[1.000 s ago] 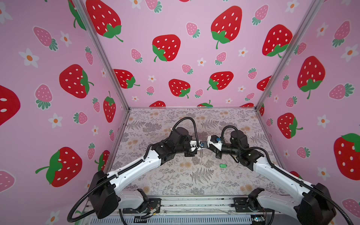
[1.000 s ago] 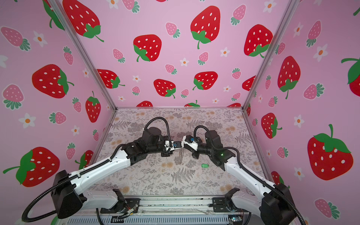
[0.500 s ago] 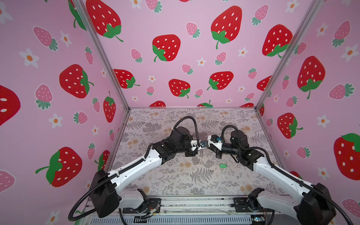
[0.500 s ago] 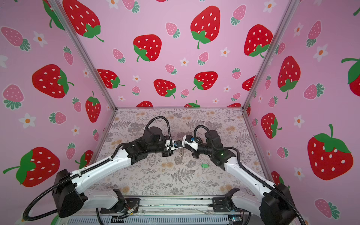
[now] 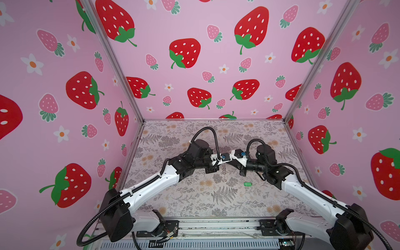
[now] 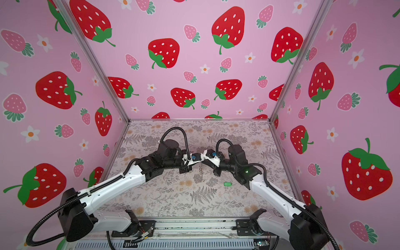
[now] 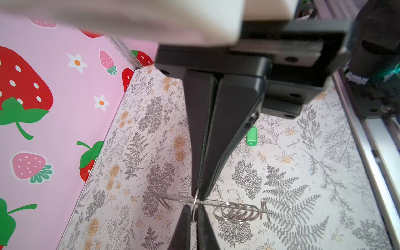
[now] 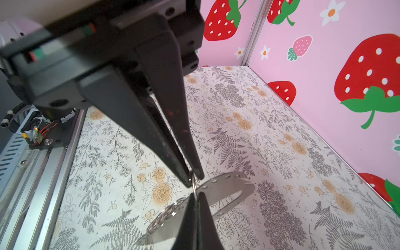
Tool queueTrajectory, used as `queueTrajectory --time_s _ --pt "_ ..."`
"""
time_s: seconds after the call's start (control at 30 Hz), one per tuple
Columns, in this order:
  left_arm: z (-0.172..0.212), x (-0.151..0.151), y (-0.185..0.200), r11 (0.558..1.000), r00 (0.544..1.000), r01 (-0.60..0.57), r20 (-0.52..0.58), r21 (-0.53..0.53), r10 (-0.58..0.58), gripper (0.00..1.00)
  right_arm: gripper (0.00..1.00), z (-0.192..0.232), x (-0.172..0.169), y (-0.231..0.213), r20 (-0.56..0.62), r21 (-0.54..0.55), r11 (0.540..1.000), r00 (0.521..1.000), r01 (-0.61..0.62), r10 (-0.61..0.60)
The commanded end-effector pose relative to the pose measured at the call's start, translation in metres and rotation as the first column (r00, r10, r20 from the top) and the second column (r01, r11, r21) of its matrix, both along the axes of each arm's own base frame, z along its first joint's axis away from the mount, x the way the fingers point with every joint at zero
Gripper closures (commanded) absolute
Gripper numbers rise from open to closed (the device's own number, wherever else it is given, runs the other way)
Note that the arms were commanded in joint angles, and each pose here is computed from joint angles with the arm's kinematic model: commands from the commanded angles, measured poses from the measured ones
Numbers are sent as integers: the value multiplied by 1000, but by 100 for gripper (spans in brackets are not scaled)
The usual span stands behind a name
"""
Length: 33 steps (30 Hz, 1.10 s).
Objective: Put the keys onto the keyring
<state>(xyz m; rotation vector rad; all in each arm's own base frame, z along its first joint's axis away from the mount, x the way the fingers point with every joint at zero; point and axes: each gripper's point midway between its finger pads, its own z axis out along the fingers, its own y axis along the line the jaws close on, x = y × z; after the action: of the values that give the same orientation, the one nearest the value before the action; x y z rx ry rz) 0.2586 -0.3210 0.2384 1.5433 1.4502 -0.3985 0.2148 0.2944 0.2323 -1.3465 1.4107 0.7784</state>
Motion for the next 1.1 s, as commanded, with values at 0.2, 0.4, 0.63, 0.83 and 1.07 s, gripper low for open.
queueTrajectory --time_s 0.2,0.4,0.63,0.83,1.07 --pt "10 2 -1 996 998 17 -56 -88 -22 91 100 28 -6 7 46 83 995 997 -60 56" --pt "13 0 -4 994 997 32 -67 -105 -39 91 100 26 -6 8 40 75 995 997 -66 63" --pt "13 -1 -8 992 995 44 -85 -116 -54 100 100 25 -5 8 40 71 995 997 -63 60" --pt "19 5 0 979 992 29 -114 -202 -53 100 66 24 17 -8 -38 83 993 995 90 -87" --pt "25 3 13 954 993 49 -84 -297 -77 100 49 19 44 -43 -254 94 935 916 342 -310"
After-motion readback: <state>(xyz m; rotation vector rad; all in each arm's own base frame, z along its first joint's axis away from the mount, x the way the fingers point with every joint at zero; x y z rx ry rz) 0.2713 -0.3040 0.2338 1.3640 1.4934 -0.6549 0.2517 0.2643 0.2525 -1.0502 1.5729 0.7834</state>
